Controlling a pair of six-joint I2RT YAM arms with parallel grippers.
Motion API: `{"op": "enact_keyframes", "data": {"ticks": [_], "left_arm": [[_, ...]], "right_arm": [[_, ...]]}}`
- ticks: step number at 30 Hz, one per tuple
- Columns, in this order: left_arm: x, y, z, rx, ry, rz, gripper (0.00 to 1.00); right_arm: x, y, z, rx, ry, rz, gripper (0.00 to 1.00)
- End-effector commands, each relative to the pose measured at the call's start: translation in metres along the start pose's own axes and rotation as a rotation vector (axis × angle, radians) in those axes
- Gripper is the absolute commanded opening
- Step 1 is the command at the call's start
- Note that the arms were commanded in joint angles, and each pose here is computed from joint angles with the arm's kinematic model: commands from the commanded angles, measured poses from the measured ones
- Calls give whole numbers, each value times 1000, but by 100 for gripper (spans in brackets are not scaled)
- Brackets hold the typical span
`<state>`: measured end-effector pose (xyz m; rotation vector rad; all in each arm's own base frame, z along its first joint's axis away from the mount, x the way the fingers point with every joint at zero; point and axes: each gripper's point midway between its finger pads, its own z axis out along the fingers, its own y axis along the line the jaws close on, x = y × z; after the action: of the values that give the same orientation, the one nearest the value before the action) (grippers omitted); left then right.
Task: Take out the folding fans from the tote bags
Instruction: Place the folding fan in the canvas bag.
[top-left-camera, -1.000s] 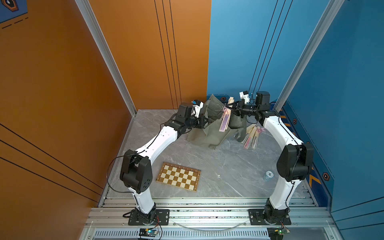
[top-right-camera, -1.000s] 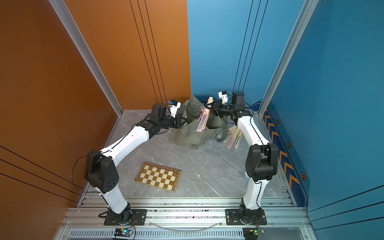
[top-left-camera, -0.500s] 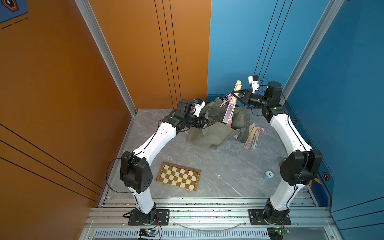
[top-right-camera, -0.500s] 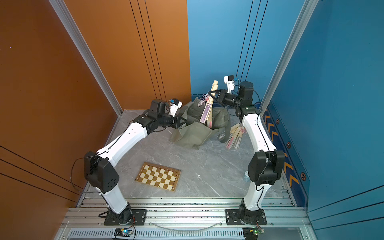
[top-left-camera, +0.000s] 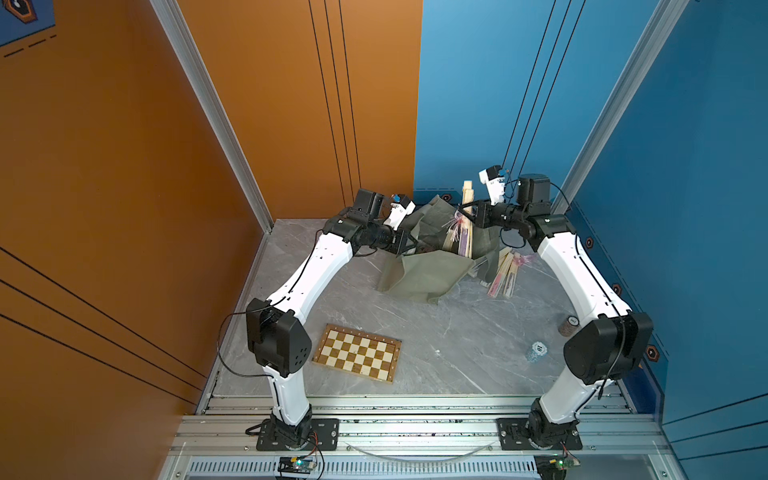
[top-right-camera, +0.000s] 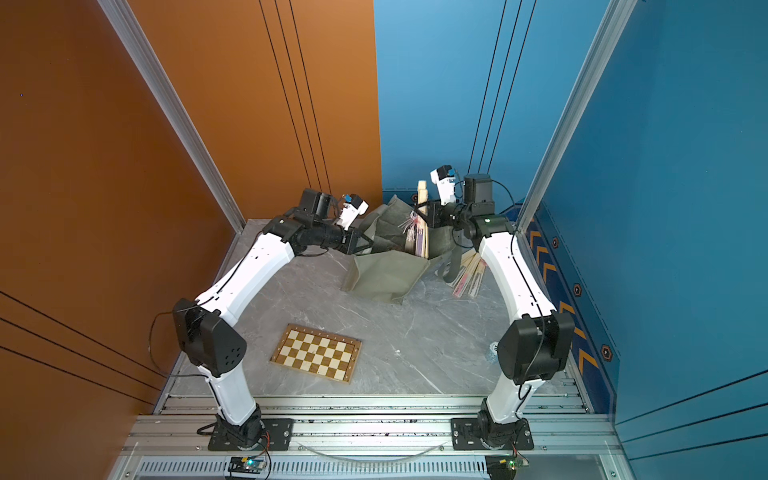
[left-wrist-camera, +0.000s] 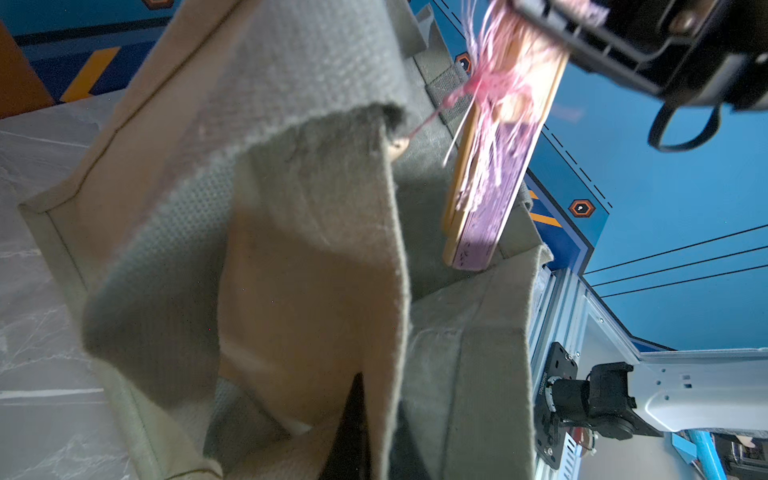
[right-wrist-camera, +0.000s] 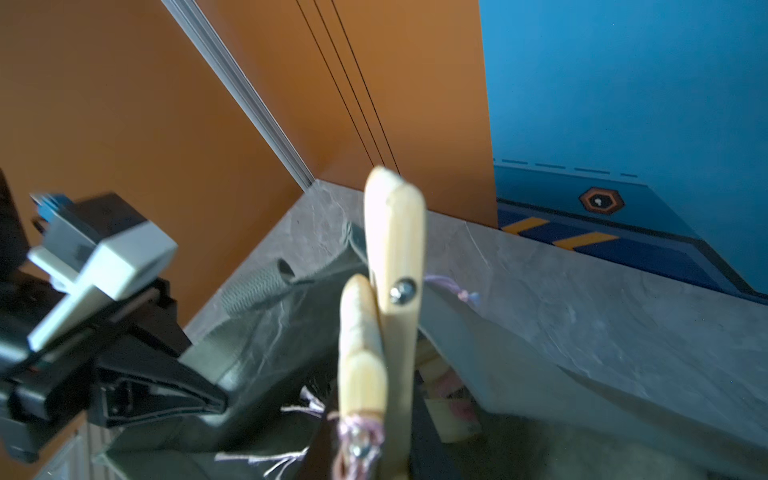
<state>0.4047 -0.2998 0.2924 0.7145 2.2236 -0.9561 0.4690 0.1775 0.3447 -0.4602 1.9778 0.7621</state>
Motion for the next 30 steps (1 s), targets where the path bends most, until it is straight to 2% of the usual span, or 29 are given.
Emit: {"op": "enact_keyframes", "data": {"ticks": [1, 5, 10, 12, 16, 19, 22, 25, 30], "left_arm": [[-6, -19, -2, 61, -7, 46, 0], [-4, -19, 1, 52, -1, 43, 0], [-11, -17, 1, 17, -17, 47, 0], [-13, -16, 1, 0, -23, 61, 0], [-14, -15, 2, -39, -25, 108, 0], [-13, -19, 1, -95, -26, 188, 0], [-10, -17, -2, -166, -23, 255, 0], [-7, -14, -10, -224, -20, 303, 0], [-4, -10, -14, -249, -16, 322, 0]], "right_arm": [[4, -4, -8, 125, -2, -168, 3], [3, 0, -9, 122, -21, -185, 4], [54, 12, -6, 117, 141, -313, 13], [78, 15, -5, 126, 199, -345, 22], [101, 16, -7, 149, 231, -339, 49], [106, 15, -10, 167, 239, -297, 49], [108, 17, -14, 161, 219, -237, 55], [115, 22, -14, 140, 200, -170, 57], [167, 45, 2, 9, 328, -93, 51]]}}
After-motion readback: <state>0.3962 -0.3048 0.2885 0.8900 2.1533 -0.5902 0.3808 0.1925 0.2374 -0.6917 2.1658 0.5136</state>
